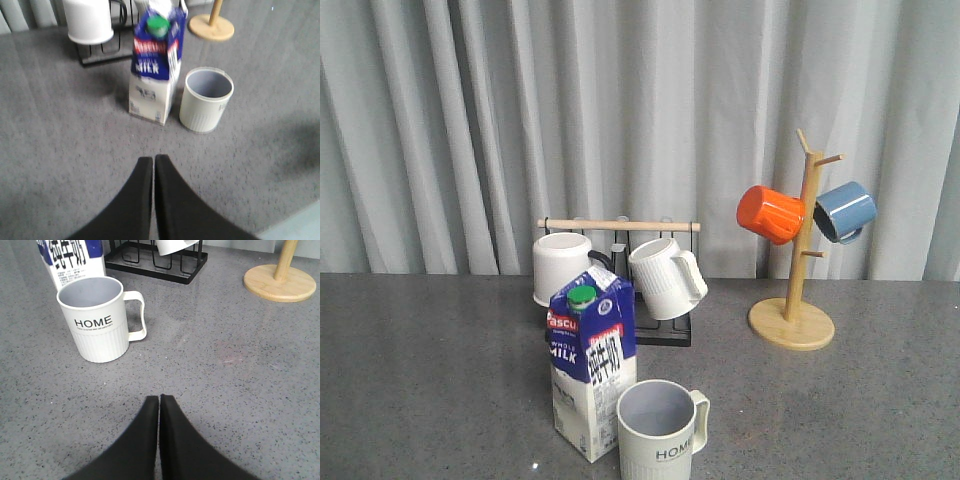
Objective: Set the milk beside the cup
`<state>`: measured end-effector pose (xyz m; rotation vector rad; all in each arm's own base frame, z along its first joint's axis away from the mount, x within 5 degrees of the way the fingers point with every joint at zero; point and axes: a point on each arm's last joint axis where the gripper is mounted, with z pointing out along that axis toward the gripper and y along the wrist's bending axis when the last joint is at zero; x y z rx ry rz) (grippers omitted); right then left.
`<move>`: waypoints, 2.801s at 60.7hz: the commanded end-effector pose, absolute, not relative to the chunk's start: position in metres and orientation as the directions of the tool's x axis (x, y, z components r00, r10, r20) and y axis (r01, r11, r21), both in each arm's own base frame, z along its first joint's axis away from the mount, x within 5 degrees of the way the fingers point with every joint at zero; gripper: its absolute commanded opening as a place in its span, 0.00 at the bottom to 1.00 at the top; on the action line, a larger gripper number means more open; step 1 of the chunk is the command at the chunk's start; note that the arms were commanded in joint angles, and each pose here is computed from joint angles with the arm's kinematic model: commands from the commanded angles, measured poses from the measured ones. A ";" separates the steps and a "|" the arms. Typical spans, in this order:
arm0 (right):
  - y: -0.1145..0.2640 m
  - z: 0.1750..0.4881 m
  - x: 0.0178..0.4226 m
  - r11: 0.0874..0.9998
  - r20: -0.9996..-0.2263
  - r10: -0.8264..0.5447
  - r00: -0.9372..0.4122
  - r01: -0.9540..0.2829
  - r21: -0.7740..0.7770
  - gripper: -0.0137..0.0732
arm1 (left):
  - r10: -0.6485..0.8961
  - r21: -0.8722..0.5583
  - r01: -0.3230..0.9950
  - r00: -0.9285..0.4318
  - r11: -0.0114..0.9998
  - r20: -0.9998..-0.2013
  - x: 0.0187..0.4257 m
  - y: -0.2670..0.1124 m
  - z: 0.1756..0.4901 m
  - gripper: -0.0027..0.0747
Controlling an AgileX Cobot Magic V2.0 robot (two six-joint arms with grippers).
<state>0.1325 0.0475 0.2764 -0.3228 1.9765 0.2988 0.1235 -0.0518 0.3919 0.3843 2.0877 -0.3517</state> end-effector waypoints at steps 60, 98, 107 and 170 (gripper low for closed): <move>0.046 0.290 0.136 0.940 -0.943 -0.059 -0.328 -0.335 0.058 0.15 | -0.167 -0.153 0.101 0.142 0.983 -0.976 0.084 -0.006 0.226 0.03; 0.047 0.289 0.136 0.938 -0.938 -0.064 -0.341 -0.340 0.060 0.15 | -0.077 -0.077 0.002 0.053 0.997 -0.996 0.057 0.000 0.198 0.03; 0.047 0.289 0.136 0.938 -0.937 -0.065 -0.343 -0.341 0.060 0.15 | -0.077 -0.077 0.002 0.053 0.997 -0.996 0.057 0.000 0.198 0.03; 0.042 0.295 0.129 0.939 -0.954 -0.132 -0.271 -0.343 -0.033 0.15 | -0.077 -0.077 0.002 0.052 0.997 -0.996 0.057 0.000 0.198 0.03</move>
